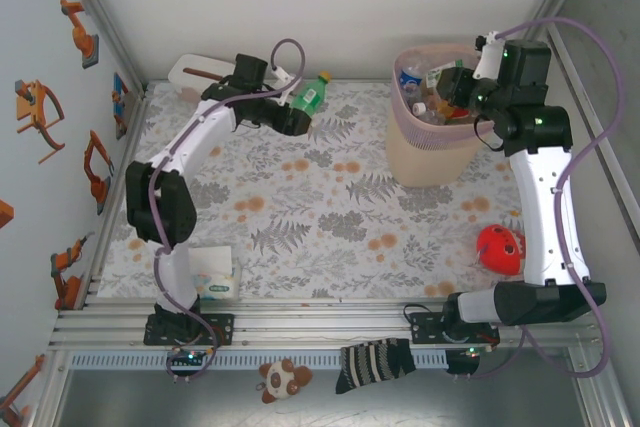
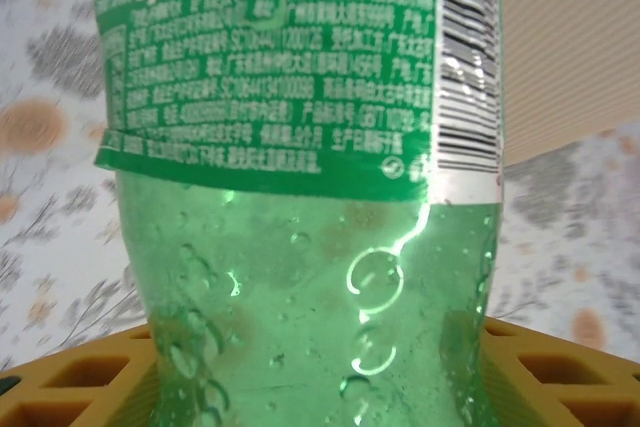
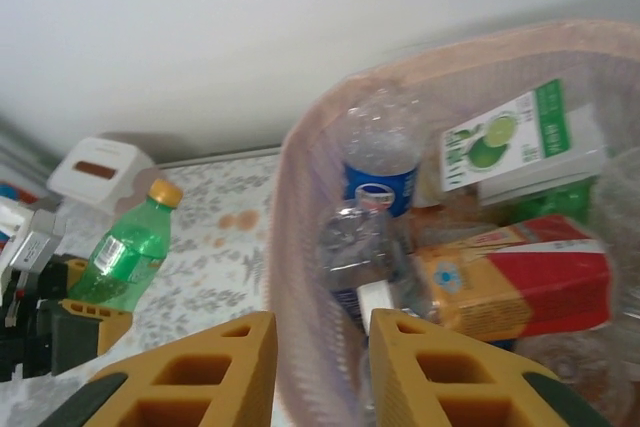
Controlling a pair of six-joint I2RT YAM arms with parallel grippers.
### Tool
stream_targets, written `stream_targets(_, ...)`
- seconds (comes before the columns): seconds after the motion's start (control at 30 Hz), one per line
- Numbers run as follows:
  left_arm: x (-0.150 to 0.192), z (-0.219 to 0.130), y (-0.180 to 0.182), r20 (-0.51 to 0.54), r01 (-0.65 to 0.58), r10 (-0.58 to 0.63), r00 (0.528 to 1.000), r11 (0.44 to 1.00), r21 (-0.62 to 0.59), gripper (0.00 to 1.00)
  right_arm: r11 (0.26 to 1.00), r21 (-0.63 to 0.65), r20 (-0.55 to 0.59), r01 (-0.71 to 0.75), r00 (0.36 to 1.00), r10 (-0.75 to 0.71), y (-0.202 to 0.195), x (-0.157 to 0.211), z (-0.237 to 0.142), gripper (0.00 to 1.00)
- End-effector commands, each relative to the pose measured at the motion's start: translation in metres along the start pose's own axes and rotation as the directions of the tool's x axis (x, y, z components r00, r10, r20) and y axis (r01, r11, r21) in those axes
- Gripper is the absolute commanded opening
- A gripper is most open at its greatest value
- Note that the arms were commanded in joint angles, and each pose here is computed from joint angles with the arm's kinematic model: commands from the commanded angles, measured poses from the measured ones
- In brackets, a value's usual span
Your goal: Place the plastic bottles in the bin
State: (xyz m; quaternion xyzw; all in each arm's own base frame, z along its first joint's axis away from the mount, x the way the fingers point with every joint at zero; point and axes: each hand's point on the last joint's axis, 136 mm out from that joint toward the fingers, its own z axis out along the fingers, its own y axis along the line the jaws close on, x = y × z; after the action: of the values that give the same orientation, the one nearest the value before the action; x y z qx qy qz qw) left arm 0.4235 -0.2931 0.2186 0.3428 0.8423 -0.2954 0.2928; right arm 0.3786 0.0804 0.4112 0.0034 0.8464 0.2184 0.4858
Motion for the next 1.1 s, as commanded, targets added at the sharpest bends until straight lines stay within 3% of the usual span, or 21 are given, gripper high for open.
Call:
stream_targets(0.0,-0.028,-0.023,-0.048,0.135,-0.079,0.057,0.989,0.984,0.162,0.48,0.986,-0.166,-0.004,-0.016,1.000,0.016,0.029,-0.001,-0.006,0.33)
stream_targets(0.3,-0.053,-0.060,-0.125,0.276,-0.242,0.155,0.948,0.918,0.314,0.48,0.901,-0.432,-0.042,-0.036,0.999,0.020,0.076,0.003,-0.010,0.53)
stream_targets(0.53,-0.064,-0.082,-0.164,0.348,-0.321,0.185,0.919,0.863,0.390,0.48,0.860,-0.511,-0.054,-0.018,0.998,-0.011,0.103,0.008,-0.013,0.68)
stream_targets(0.9,-0.064,-0.094,-0.189,0.383,-0.363,0.189,0.904,0.811,0.458,0.47,0.773,-0.628,-0.061,-0.093,0.996,0.070,0.143,-0.006,0.002,0.69)
stream_targets(1.07,-0.061,-0.093,-0.192,0.383,-0.366,0.190,0.904,0.805,0.466,0.47,0.754,-0.647,-0.067,-0.116,0.993,0.096,0.154,-0.013,0.014,0.62)
